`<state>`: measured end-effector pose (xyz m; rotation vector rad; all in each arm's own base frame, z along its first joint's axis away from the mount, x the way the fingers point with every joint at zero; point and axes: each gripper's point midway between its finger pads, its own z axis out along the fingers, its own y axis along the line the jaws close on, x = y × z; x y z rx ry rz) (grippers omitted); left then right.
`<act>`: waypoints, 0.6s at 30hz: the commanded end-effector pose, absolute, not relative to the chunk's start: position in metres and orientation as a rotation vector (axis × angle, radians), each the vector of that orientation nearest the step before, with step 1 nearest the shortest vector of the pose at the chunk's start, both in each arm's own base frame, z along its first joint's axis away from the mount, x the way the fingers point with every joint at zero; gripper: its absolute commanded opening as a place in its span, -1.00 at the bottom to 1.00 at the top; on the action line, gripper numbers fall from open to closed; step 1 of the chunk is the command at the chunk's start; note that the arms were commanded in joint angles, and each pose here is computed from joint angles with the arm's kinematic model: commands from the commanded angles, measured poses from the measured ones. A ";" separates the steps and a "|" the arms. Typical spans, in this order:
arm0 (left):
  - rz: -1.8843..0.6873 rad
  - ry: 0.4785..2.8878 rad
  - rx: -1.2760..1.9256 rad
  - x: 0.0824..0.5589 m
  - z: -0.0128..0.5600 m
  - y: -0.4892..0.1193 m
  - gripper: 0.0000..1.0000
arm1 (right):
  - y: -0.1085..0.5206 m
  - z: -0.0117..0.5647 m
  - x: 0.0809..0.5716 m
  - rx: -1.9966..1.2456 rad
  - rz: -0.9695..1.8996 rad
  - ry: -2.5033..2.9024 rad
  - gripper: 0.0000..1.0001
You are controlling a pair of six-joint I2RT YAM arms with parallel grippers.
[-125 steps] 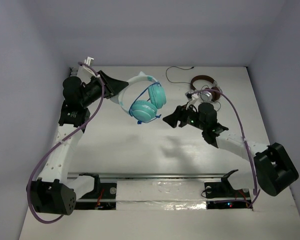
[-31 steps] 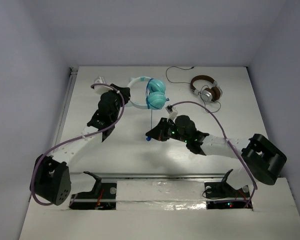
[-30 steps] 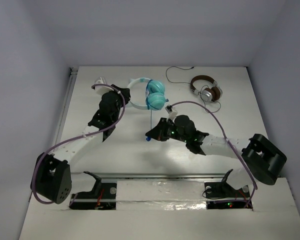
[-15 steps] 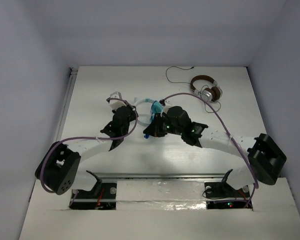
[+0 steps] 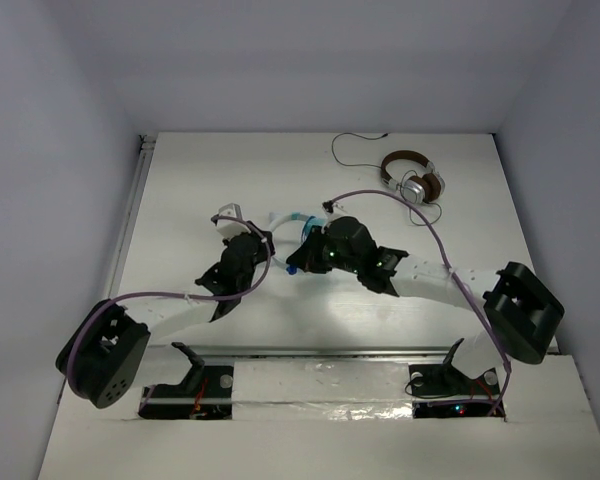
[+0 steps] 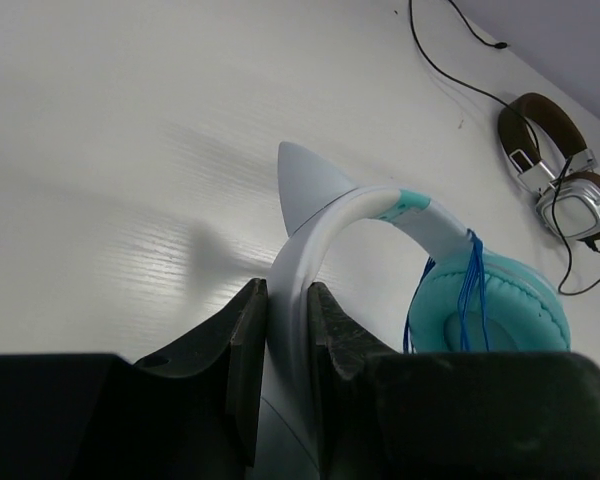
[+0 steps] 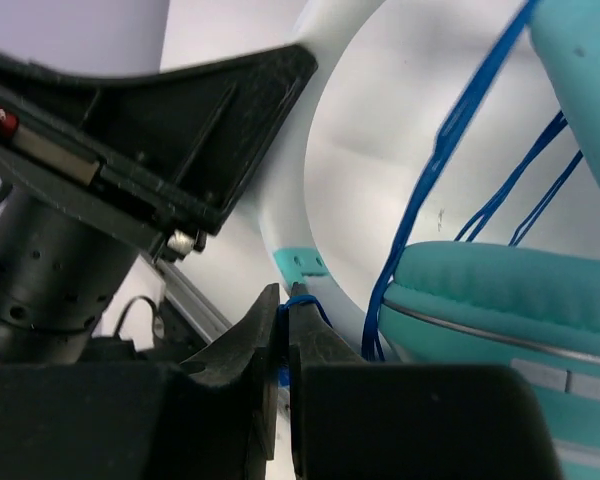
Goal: Wrap the headphones
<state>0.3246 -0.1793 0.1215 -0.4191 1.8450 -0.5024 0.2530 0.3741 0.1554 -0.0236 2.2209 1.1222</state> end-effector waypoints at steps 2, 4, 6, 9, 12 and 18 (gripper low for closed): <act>-0.668 1.790 -0.435 0.315 0.143 -0.199 -1.00 | 0.376 0.189 0.279 0.185 1.178 2.037 -0.88; -0.669 1.804 -0.436 0.314 0.138 -0.200 -1.00 | 0.376 0.186 0.281 0.219 1.178 2.039 -0.86; -0.682 1.823 -0.433 0.310 0.134 -0.204 -1.00 | 0.374 0.185 0.285 0.272 1.175 2.033 -0.84; -0.680 1.849 -0.430 0.306 0.129 -0.207 -1.00 | 0.367 0.185 0.288 0.364 1.195 2.000 -0.81; -0.681 1.866 -0.424 0.303 0.125 -0.207 -1.00 | 0.361 0.188 0.292 0.435 1.196 1.968 -0.78; -0.682 1.890 -0.428 0.299 0.119 -0.209 -1.00 | 0.357 0.186 0.291 0.487 1.211 1.960 -0.69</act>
